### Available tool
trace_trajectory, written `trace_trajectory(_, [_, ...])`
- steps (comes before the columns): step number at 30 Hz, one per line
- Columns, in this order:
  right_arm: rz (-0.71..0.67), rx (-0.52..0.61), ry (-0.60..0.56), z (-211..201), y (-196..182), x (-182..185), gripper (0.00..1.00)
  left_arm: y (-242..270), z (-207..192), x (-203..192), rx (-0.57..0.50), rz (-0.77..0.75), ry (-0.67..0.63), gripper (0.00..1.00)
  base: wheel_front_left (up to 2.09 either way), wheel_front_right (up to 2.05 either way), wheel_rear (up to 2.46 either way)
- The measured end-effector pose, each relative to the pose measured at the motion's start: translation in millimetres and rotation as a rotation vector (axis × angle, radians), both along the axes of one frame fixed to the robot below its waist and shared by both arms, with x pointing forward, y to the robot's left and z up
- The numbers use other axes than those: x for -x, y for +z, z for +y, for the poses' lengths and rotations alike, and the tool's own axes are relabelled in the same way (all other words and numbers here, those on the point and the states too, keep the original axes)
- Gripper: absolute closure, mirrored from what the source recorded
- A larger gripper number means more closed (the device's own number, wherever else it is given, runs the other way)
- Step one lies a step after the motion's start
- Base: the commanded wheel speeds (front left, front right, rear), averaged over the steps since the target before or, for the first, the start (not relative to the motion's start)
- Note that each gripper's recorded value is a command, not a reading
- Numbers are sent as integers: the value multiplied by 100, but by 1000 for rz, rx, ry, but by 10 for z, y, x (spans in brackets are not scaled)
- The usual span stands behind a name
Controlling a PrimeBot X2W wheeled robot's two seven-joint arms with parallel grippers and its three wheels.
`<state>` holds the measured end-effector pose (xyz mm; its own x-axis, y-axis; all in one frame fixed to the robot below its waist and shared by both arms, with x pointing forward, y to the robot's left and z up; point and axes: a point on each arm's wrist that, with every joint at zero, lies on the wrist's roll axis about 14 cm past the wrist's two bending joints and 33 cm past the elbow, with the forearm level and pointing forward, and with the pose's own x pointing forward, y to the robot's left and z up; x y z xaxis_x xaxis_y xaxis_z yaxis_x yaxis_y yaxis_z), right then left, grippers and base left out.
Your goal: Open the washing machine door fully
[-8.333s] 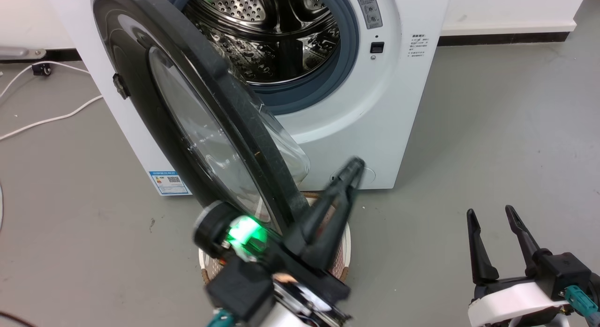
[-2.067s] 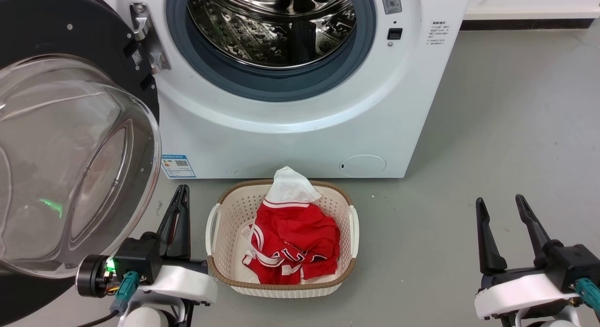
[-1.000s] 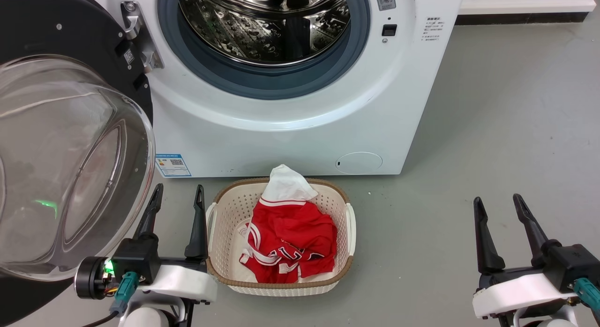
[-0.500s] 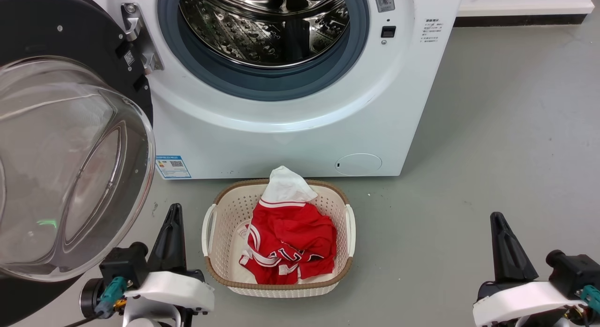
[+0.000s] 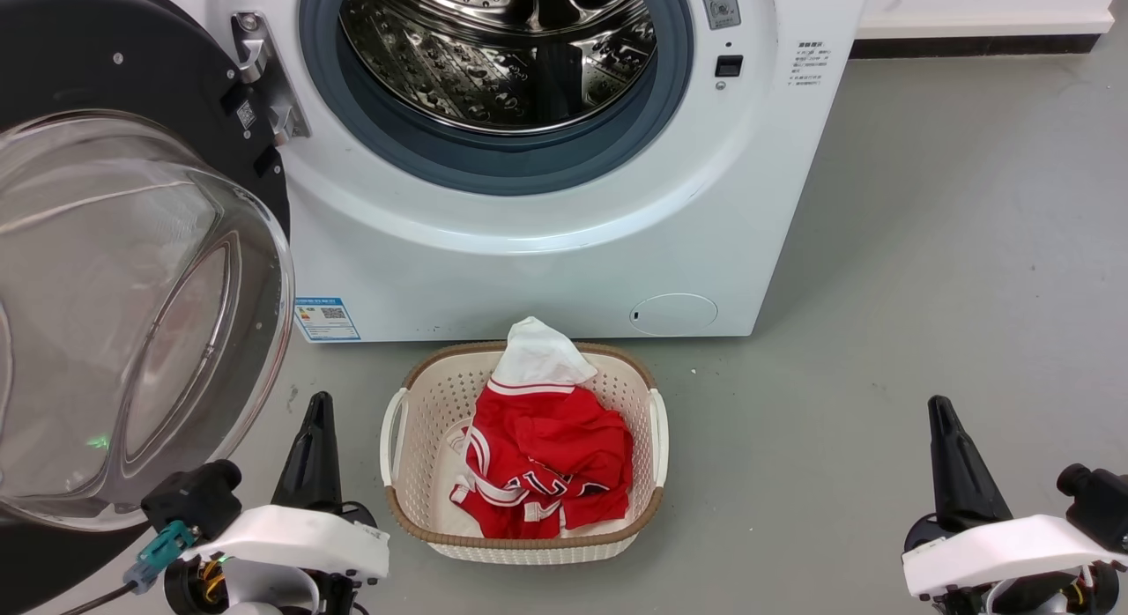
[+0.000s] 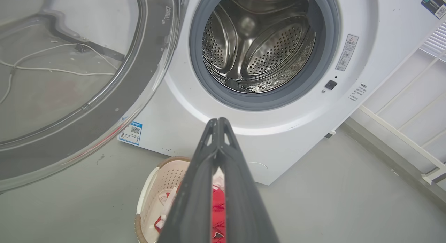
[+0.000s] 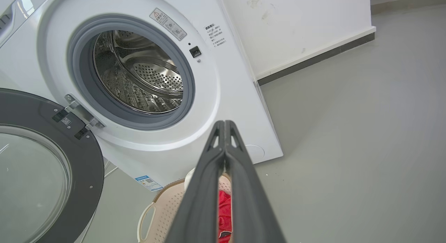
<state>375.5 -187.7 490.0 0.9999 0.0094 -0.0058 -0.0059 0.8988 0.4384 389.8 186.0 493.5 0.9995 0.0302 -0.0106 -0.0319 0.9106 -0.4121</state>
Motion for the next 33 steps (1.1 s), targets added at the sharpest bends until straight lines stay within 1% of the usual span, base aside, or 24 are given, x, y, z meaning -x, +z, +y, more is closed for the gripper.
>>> trace_trajectory(17, [25, -263, -28, -51, -22, -26, 100, -68, 70, 14, 272, 40, 27, 100, 0, 0, 0])
trace_trajectory(33, [34, -472, -41, -81, -13, -52, 100, -59, 92, 3, 487, 45, 29, 100, 0, 0, 0])
